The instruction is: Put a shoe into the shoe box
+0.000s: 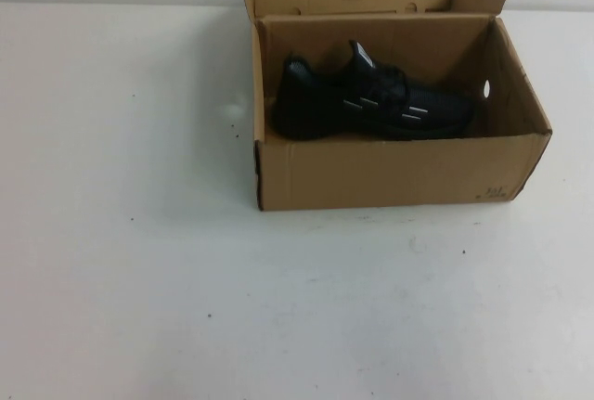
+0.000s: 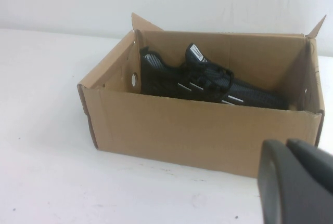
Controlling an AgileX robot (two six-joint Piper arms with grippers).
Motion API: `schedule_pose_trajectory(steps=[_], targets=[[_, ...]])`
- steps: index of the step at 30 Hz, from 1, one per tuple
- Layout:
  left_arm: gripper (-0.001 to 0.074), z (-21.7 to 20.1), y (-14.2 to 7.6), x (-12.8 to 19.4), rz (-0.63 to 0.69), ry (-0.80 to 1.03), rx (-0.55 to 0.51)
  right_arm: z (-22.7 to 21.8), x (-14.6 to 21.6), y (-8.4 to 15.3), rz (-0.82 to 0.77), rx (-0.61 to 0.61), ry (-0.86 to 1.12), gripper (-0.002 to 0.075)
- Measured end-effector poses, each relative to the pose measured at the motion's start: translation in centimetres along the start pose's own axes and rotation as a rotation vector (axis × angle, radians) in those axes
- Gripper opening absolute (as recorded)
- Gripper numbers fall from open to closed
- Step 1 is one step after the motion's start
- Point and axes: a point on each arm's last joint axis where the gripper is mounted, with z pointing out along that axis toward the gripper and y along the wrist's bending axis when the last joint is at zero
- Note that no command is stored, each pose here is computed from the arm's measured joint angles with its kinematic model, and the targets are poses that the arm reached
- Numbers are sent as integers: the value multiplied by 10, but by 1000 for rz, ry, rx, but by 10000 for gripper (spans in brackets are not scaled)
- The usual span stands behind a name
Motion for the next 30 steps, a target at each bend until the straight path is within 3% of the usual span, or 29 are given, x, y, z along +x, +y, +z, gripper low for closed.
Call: schedule_pose_trajectory(steps=[4,23,30], targets=[[-1,0,0,8,-53,84,-3,0,0,0,0,0,0,-16],[-1,0,-1,9,-69,89,0,0,0,0,1,5,-1,-16],[-1,0,-1,9,-71,89,0,-15,-5,-10,18,165,-101,-16]])
